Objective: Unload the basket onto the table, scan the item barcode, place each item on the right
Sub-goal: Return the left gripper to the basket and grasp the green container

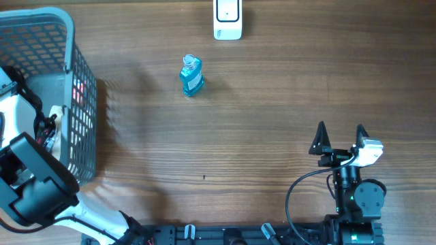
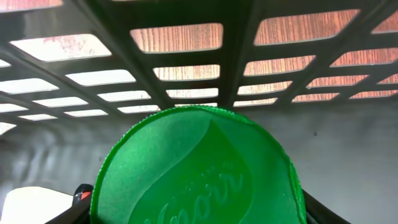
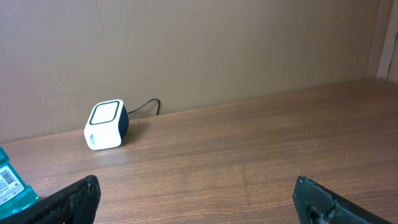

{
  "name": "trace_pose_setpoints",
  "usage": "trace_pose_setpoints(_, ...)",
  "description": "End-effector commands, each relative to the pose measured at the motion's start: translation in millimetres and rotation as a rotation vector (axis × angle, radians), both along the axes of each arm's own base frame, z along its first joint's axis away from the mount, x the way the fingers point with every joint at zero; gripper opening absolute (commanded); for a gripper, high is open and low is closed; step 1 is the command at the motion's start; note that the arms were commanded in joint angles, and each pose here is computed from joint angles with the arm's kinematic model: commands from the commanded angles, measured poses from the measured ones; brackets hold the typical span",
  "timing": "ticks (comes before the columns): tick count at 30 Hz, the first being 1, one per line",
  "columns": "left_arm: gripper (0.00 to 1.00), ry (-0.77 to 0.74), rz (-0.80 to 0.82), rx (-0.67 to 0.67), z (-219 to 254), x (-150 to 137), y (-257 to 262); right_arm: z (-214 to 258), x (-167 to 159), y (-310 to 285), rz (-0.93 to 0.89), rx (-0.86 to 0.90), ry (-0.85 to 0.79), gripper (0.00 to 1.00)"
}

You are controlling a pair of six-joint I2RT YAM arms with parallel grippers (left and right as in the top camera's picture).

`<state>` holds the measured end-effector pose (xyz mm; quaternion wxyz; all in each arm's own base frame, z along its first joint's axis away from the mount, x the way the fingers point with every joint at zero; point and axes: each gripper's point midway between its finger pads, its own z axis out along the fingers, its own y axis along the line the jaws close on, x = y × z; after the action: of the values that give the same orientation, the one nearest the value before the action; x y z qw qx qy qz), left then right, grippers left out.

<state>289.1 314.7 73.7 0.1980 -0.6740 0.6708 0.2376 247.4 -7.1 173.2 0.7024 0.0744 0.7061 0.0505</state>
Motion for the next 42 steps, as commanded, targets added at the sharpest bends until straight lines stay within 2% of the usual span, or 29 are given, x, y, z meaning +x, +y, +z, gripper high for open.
trace_pose_setpoints(1,0.70,-0.005,0.011,0.025,14,-6,1,3,0,4,0.020,-0.018,-0.011,1.00)
trace_pose_setpoints(4,0.90,-0.025,0.013,0.039,18,-4,3,3,0,4,0.020,-0.018,-0.011,1.00)
trace_pose_setpoints(6,0.94,-0.028,0.013,0.041,18,-3,4,3,0,4,0.020,-0.018,-0.011,1.00)
trace_pose_setpoints(17,0.97,-0.037,0.032,0.091,24,-3,13,3,0,4,0.020,-0.018,-0.011,1.00)
trace_pose_setpoints(28,0.99,-0.002,0.100,0.071,7,-27,31,3,0,4,0.020,-0.018,-0.012,1.00)
trace_pose_setpoints(42,0.98,-0.045,0.069,0.011,-2,-16,24,3,0,4,0.020,-0.018,-0.011,1.00)
